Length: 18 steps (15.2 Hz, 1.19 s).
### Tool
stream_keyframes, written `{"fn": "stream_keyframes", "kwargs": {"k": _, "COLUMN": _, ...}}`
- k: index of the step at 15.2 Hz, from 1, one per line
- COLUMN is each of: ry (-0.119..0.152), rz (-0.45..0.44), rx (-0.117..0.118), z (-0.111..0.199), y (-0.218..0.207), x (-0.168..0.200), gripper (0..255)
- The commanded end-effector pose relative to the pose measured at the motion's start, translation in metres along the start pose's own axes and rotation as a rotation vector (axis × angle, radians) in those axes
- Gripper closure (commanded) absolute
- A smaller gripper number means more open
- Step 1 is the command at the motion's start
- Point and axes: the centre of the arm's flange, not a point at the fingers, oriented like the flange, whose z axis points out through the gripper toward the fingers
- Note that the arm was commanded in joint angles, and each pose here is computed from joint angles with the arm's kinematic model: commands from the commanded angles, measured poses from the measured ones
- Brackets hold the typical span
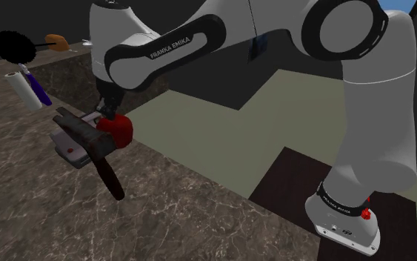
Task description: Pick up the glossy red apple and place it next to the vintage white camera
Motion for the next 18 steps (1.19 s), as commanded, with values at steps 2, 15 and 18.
{"fn": "stream_keyframes", "kwargs": {"k": 2, "ry": 0.001, "rz": 0.0, "rx": 0.0, "z": 0.014, "y": -0.001, "x": -0.006, "gripper": 255}}
{"fn": "stream_keyframes", "kwargs": {"k": 15, "ry": 0.001, "rz": 0.0, "rx": 0.0, "z": 0.064, "y": -0.003, "x": -0.028, "gripper": 255}}
{"fn": "stream_keyframes", "kwargs": {"k": 18, "ry": 0.001, "rz": 0.0, "rx": 0.0, "z": 0.064, "y": -0.003, "x": -0.028, "gripper": 255}}
